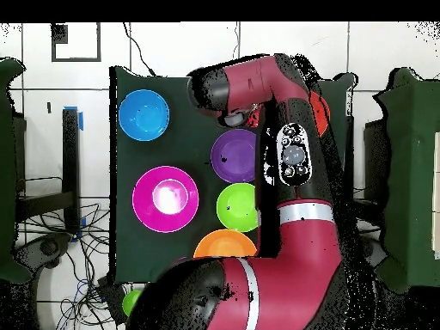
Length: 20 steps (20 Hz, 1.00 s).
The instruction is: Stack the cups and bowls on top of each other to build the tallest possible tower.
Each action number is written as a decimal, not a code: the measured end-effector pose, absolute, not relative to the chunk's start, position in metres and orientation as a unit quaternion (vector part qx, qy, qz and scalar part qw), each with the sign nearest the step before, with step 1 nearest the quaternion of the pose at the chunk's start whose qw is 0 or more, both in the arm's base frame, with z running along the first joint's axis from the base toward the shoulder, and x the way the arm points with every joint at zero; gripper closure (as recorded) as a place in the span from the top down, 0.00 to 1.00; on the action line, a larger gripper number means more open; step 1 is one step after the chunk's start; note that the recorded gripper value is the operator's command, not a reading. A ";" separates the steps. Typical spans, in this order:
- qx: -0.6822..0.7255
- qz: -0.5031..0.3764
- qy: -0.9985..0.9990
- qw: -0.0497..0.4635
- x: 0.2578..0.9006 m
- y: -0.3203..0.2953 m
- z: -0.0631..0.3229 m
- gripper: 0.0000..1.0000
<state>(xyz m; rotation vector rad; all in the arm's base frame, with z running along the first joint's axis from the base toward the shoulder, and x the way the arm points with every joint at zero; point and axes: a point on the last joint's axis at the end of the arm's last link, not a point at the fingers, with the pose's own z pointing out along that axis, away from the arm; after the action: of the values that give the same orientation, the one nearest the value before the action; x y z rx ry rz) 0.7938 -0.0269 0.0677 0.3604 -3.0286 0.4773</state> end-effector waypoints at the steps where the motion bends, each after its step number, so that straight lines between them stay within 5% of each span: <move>1: 0.117 0.155 -0.981 0.027 0.794 -0.027 0.068 0.00; 20: 0.120 0.158 -0.980 0.028 0.793 -0.022 0.067 0.00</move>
<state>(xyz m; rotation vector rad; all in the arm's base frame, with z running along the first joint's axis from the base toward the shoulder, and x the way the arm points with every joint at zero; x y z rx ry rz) 0.7930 -0.0225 0.0675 0.3709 -3.0241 0.4863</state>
